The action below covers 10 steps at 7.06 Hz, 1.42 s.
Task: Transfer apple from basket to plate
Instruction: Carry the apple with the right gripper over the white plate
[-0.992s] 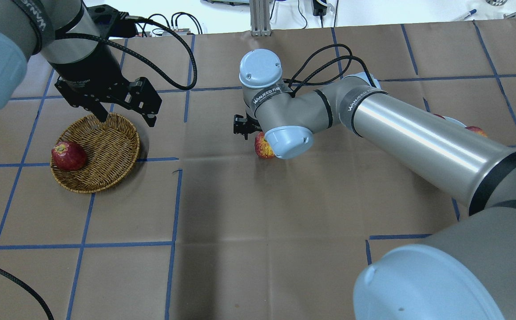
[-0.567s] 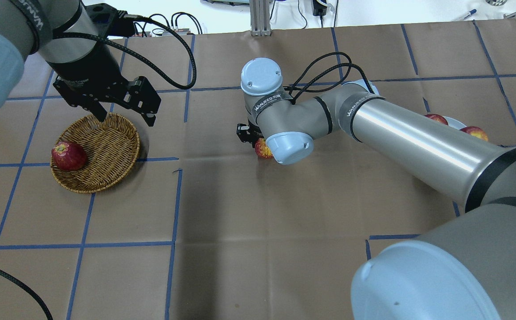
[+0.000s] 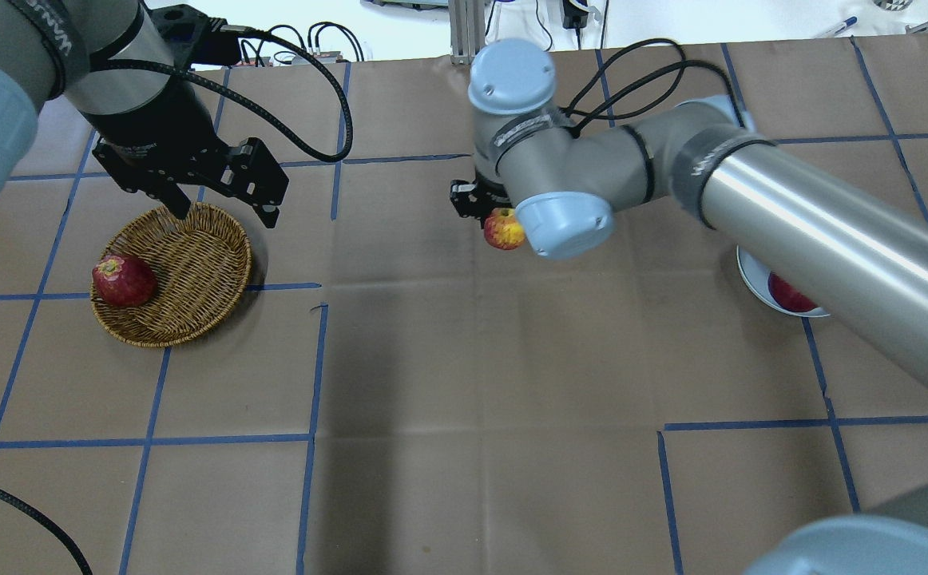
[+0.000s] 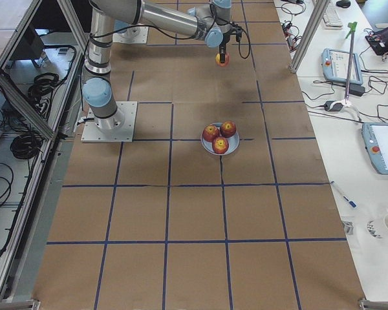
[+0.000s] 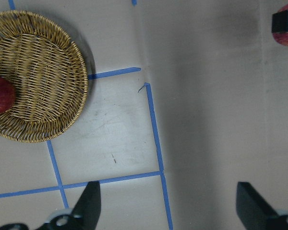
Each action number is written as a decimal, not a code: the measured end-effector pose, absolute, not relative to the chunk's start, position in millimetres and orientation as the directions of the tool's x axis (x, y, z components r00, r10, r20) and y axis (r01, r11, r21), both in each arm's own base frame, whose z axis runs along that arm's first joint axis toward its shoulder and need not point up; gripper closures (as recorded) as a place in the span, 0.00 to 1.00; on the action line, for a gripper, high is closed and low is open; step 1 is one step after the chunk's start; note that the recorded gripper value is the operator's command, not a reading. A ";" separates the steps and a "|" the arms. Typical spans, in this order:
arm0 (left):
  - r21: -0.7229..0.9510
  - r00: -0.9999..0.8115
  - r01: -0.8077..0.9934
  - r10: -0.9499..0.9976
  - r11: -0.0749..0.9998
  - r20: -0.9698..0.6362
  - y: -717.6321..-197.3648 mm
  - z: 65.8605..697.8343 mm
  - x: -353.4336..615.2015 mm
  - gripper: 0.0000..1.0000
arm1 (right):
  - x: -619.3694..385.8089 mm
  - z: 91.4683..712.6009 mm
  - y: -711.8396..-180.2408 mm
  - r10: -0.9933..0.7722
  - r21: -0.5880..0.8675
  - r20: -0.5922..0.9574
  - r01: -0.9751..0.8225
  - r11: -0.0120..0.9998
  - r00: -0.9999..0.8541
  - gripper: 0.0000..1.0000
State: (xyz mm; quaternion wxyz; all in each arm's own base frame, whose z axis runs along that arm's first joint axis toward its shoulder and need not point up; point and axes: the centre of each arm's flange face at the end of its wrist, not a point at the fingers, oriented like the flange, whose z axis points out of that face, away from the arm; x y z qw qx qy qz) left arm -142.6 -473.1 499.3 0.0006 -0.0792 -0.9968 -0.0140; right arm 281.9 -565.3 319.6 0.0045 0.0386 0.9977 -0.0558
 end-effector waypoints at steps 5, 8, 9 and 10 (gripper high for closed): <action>0.026 -0.988 0.156 0.156 0.987 0.003 -472.5 500.0 -142.5 0.01 | -44.8 368.9 -542.5 -0.199 -0.034 0.032 -0.200 0.979 -0.979 0.68; 0.026 -0.988 0.157 0.156 0.987 0.003 -471.8 500.7 -142.6 0.01 | -118.0 330.9 -538.6 -0.257 -0.043 0.015 -0.257 0.965 -0.966 0.68; 0.026 -0.988 0.157 0.157 0.987 0.003 -471.6 500.9 -142.7 0.01 | -122.0 311.2 -540.4 -0.259 -0.044 0.003 -0.259 0.965 -0.966 0.68; 0.026 -0.988 0.157 0.157 0.987 0.003 -471.5 501.0 -142.7 0.01 | -122.3 300.2 -541.5 -0.259 -0.053 -0.001 -0.259 0.964 -0.966 0.68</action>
